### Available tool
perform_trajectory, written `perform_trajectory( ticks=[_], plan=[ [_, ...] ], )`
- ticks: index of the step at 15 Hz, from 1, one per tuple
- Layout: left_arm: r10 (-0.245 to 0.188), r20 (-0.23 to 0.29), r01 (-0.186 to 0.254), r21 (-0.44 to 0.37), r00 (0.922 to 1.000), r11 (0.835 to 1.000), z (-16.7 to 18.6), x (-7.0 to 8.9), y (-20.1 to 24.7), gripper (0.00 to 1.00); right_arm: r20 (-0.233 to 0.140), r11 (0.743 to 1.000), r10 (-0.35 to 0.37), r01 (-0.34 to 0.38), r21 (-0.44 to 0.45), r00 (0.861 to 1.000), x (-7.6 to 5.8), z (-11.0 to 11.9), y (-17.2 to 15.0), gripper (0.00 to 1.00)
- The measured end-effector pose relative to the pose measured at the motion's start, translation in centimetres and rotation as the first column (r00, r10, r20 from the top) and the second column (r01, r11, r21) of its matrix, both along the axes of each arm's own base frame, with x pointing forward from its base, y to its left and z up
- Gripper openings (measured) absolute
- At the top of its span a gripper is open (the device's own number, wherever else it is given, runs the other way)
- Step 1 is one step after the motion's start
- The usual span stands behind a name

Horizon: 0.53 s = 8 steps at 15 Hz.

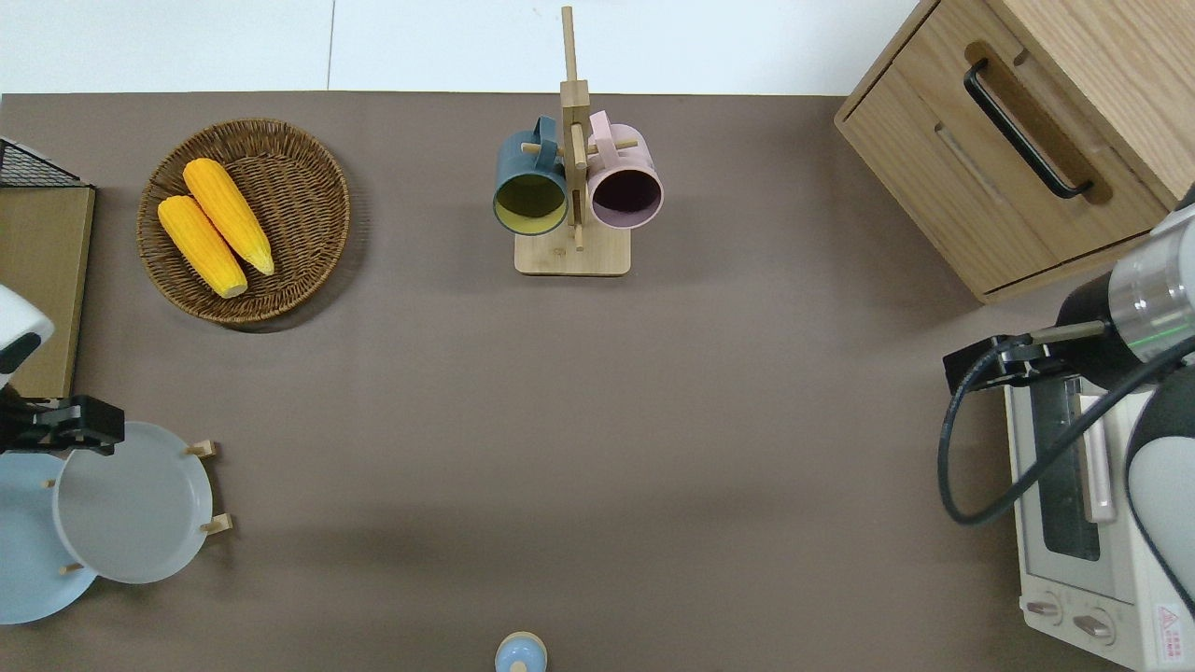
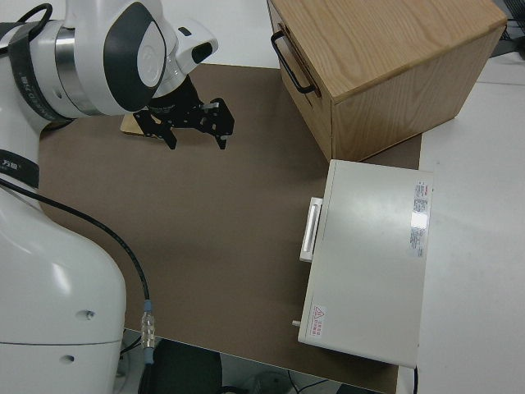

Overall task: Pick gray plate from low plate rack and place it on table with left arm
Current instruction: 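Lower the left gripper toward the gray plate in the low rack, then close the left gripper on the rim of the upright gray plate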

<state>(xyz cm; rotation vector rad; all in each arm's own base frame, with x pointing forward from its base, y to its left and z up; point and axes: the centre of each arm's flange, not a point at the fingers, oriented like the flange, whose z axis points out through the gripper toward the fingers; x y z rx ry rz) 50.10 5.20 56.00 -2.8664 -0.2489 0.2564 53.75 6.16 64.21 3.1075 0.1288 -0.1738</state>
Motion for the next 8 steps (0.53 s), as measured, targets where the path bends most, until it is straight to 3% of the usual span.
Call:
perform_trajectory(
  ticks=[8],
  plan=[
    [0.058, 0.026, -0.058, -0.018, 0.9979, 0.998, -6.7, -3.5, 6.2, 1.00, 0.000, 1.000, 0.000, 0.000, 0.000, 1.000, 0.0, 0.0, 0.0, 0.99]
  ],
)
